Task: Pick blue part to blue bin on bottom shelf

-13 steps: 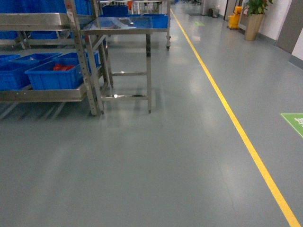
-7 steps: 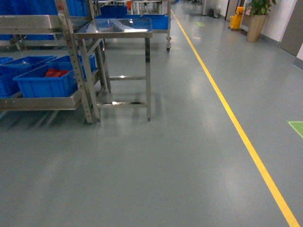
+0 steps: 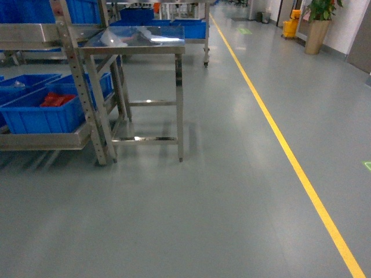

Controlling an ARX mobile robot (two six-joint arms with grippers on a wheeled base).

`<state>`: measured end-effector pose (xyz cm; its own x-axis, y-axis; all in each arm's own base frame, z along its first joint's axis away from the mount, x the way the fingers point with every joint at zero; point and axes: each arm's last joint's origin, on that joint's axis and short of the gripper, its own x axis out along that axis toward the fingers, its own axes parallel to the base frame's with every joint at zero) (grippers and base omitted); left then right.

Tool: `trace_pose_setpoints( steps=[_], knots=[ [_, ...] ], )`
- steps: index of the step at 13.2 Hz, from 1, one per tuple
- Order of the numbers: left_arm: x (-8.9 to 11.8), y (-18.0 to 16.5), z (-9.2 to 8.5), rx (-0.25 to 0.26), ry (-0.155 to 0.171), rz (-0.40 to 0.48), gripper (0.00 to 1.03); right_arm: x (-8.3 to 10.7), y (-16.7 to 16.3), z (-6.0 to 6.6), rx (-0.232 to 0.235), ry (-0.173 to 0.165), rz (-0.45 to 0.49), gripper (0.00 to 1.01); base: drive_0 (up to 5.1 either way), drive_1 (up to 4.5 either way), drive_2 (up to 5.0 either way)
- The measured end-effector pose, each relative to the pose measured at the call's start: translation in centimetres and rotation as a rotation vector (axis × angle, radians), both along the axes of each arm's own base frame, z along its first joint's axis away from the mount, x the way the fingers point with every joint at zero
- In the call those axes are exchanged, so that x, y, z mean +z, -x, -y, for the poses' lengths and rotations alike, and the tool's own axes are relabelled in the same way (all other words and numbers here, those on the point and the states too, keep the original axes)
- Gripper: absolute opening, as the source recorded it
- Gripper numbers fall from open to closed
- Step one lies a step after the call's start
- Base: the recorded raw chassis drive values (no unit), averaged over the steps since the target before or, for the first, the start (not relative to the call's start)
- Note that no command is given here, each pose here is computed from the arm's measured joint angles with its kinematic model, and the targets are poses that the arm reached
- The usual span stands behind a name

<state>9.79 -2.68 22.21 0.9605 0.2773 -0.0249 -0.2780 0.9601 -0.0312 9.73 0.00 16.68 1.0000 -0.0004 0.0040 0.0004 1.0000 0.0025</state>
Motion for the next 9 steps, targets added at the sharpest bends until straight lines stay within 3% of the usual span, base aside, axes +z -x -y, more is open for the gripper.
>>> trace_pose_setpoints(
  steps=[9],
  knots=[
    [0.02,-0.01,0.01,-0.001,0.001,0.002,0.43,0.00,0.00,0.00,0.000,0.000,0.000,0.98,0.0,4.13,-4.1]
  ],
)
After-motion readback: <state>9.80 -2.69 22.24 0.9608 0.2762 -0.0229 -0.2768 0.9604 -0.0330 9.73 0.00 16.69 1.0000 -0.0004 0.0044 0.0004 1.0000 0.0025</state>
